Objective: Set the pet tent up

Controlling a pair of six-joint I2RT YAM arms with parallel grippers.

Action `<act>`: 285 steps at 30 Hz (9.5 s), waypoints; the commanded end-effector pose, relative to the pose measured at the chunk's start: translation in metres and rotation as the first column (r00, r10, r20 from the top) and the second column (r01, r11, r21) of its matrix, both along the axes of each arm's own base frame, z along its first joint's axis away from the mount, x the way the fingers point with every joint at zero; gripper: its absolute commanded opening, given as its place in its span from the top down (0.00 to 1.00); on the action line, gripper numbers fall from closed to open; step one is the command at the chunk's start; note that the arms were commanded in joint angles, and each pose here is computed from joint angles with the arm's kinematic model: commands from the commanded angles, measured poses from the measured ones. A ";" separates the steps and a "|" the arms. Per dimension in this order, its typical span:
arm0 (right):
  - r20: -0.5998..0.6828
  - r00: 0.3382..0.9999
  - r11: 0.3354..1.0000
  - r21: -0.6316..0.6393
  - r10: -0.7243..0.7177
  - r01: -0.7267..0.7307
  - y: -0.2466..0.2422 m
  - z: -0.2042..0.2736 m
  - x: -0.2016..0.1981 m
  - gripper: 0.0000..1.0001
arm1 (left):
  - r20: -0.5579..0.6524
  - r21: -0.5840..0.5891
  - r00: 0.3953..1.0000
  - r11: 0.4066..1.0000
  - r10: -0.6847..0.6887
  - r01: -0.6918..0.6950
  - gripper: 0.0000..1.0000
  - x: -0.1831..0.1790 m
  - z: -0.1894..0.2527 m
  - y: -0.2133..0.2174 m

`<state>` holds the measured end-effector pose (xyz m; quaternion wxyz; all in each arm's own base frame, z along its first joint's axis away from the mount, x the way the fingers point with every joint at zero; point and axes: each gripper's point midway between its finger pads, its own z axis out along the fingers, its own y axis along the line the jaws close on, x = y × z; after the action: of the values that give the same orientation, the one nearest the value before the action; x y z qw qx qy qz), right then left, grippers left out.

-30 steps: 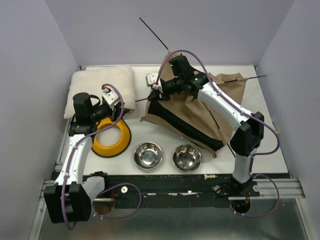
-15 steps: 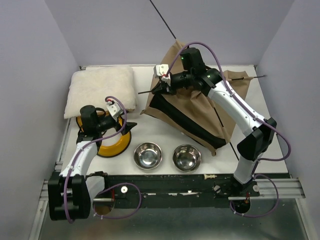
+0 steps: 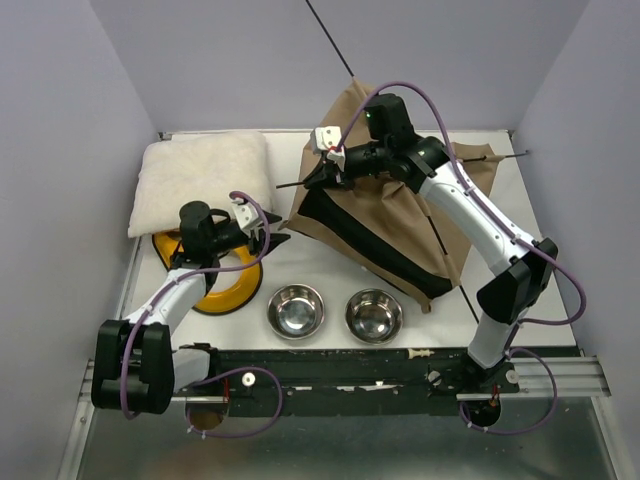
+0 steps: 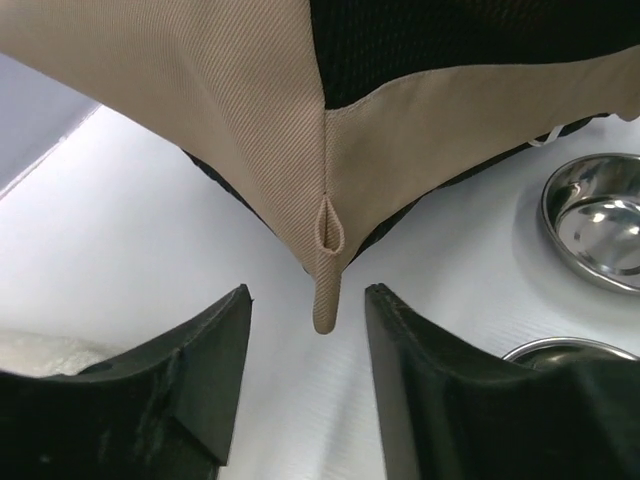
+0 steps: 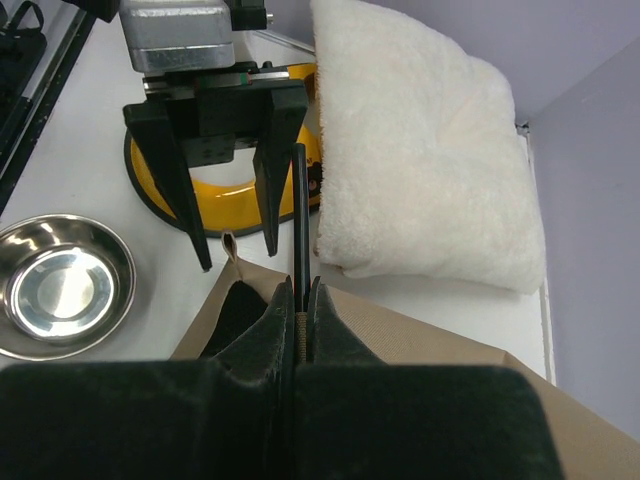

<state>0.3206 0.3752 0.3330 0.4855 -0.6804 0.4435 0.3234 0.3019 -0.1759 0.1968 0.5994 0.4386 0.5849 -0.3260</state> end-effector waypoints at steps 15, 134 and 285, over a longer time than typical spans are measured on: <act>0.073 0.995 0.982 -0.181 0.072 -0.058 -0.042 -0.042 -0.013 0.99 | 0.034 0.017 0.997 0.998 -0.066 0.065 1.00 -0.016 0.023 -0.004; 0.100 0.988 0.885 -0.462 0.121 -0.061 -0.011 -0.134 -0.002 0.99 | -0.212 0.043 0.977 0.998 -0.033 0.043 0.67 -0.012 0.015 -0.021; 0.140 0.987 0.883 -0.469 0.078 -0.003 -0.060 -0.146 0.016 0.80 | -0.377 0.038 0.915 0.985 -0.141 0.168 1.00 -0.017 -0.012 -0.046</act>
<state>0.3096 0.3493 0.1874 0.3380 -0.8119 0.4284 0.2075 0.2900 -0.2366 0.1863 0.4259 0.4213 0.6649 -0.4461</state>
